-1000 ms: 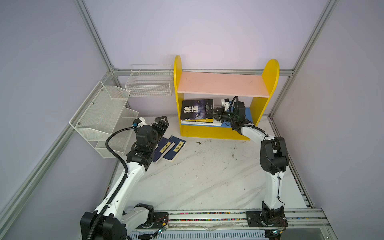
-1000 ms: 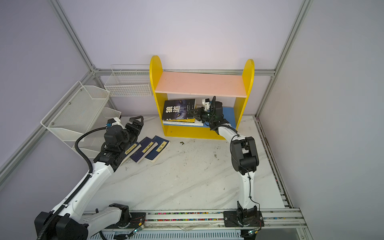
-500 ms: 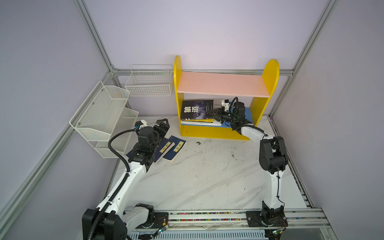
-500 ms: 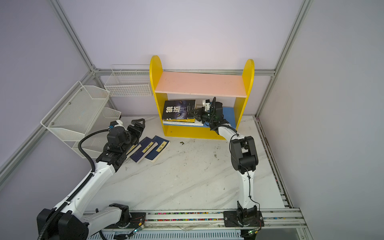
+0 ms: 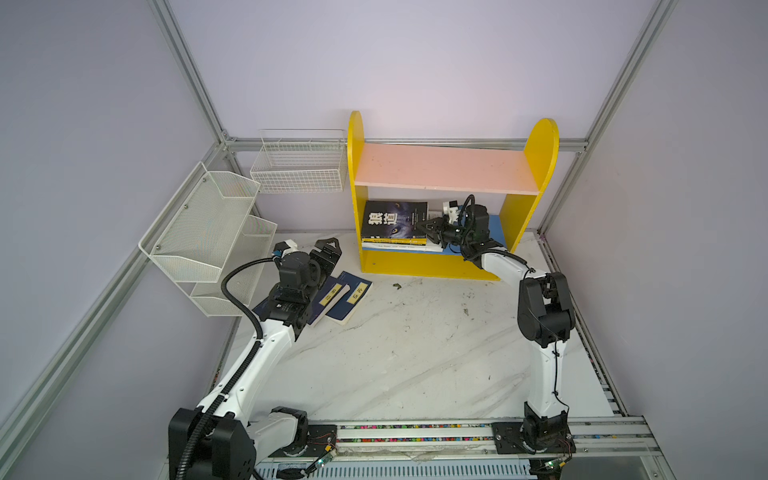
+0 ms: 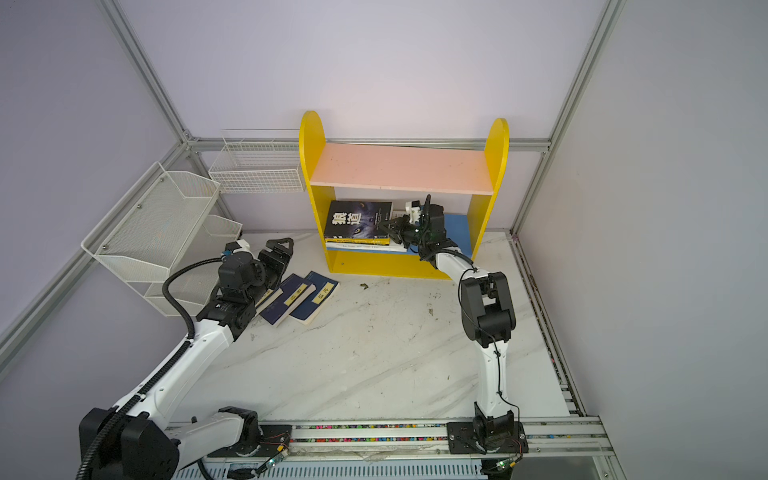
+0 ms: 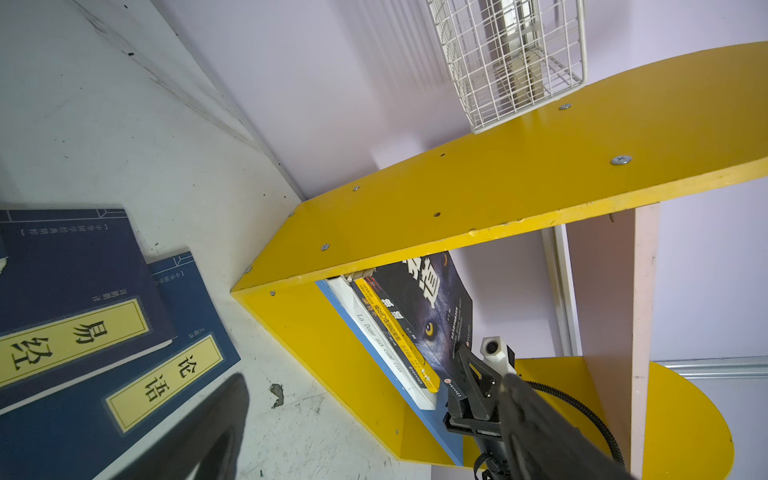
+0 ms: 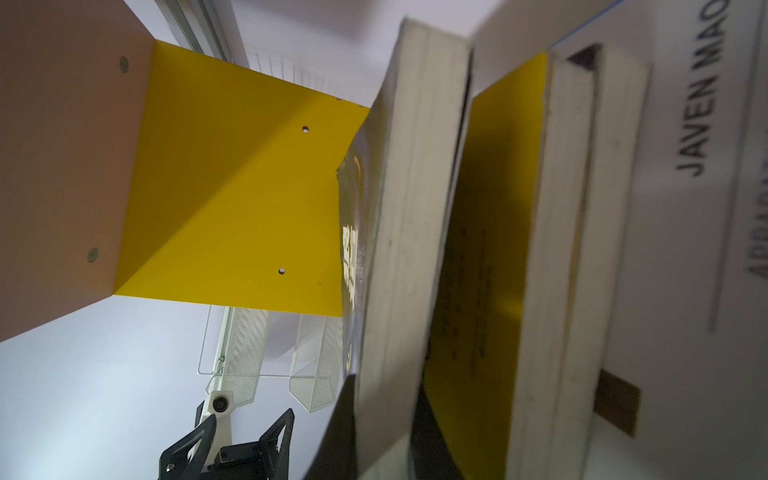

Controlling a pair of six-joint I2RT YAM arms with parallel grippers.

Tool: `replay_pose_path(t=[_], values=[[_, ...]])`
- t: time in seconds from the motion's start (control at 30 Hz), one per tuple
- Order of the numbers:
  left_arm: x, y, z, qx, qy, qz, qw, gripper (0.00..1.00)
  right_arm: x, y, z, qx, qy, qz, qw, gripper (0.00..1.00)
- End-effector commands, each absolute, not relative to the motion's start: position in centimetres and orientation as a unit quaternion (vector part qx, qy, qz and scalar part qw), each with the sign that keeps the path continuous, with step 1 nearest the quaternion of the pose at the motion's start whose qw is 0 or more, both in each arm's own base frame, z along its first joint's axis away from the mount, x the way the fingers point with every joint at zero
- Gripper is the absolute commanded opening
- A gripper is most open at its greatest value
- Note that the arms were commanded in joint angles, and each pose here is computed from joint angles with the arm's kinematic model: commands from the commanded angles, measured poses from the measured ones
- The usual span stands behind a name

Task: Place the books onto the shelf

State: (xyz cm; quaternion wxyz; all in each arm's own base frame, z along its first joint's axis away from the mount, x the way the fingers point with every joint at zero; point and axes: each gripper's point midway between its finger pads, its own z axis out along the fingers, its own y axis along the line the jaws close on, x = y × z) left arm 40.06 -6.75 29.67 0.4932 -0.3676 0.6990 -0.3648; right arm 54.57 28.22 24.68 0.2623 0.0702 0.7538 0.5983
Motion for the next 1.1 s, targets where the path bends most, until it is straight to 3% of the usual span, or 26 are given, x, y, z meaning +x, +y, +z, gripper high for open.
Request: replay_pose_path(t=[0.0,0.3,0.87,1.07], values=[[40.2,-6.8,28.7,-0.369,0.696,-0.373,0.49,0.92,55.4,27.8,25.5,0.057,0.764,0.57,0.297,0.16],[40.8,-7.2,28.1,-0.368,0.7,-0.379,0.48,0.92,55.8,28.3,25.7,0.018,0.799,0.519,0.304,0.27],[40.7,-7.3,27.3,-0.369,0.706,-0.379,0.47,0.93,55.1,29.5,25.7,-0.018,0.84,0.436,0.323,0.32],[40.8,-7.3,27.0,-0.369,0.708,-0.38,0.467,0.93,55.5,29.1,25.8,-0.015,0.846,0.414,0.336,0.44]])
